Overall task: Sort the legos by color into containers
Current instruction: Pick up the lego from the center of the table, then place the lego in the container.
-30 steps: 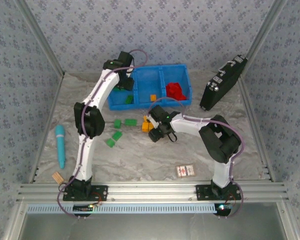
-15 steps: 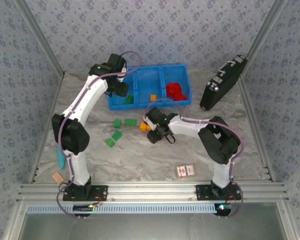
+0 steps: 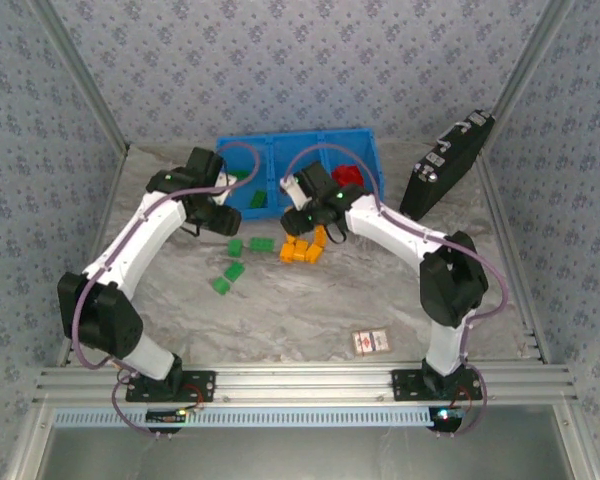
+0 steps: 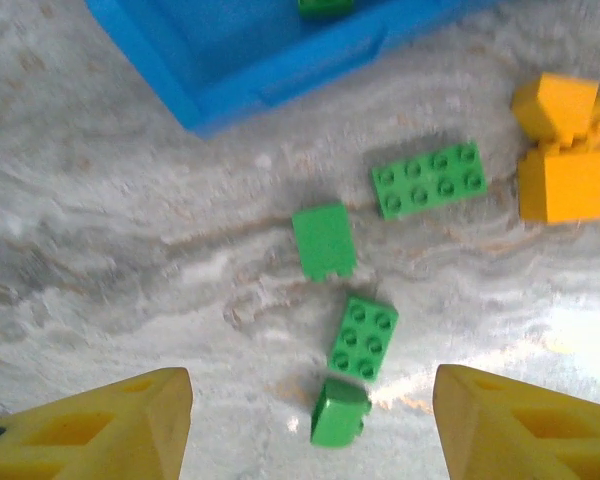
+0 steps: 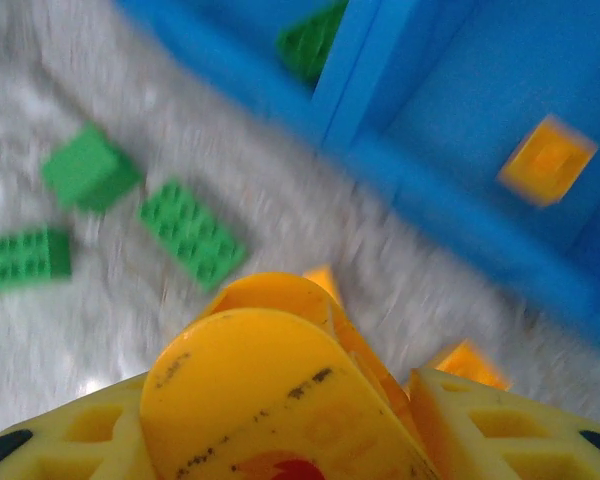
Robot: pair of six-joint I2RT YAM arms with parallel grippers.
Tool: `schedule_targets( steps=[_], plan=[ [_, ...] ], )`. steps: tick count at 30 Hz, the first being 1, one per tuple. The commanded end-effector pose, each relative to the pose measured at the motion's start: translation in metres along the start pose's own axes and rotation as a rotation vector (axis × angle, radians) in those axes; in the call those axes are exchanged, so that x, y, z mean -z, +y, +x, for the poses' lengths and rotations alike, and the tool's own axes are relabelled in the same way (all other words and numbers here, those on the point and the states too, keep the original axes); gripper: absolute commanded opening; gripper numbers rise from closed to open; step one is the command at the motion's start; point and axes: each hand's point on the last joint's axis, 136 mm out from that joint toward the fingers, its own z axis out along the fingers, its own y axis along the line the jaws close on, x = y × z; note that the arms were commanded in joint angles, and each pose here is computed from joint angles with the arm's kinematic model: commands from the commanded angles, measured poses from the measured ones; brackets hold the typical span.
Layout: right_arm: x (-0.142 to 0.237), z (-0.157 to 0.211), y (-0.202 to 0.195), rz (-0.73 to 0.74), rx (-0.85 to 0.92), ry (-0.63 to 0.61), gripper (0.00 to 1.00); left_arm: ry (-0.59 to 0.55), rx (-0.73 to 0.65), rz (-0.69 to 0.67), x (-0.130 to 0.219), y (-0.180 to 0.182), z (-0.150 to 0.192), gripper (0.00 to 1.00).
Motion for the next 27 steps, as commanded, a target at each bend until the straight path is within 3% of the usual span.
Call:
schedule_targets(
  steps=[1,10,14,18,27],
  plan=[
    [-0.017,-0.016,-0.024,0.014,-0.041,-0.003,0.30,0.003,0.026,0.056,-0.007,-0.009,0.016,0.65],
    [-0.066,-0.059,-0.056,0.027,-0.128,-0.032,0.31,0.008,0.186,0.112,-0.046,-0.023,0.031,0.66],
    [-0.086,-0.059,-0.067,0.032,-0.196,-0.033,0.31,-0.008,0.243,0.058,-0.065,-0.018,0.028,0.68],
    [-0.102,-0.055,-0.079,0.017,-0.256,-0.042,0.31,-0.071,0.253,0.087,-0.077,-0.023,0.013,0.69],
    [-0.122,-0.047,-0.088,0.004,-0.288,-0.043,0.37,-0.012,0.257,0.010,-0.116,-0.015,0.019,0.70]
  ],
)
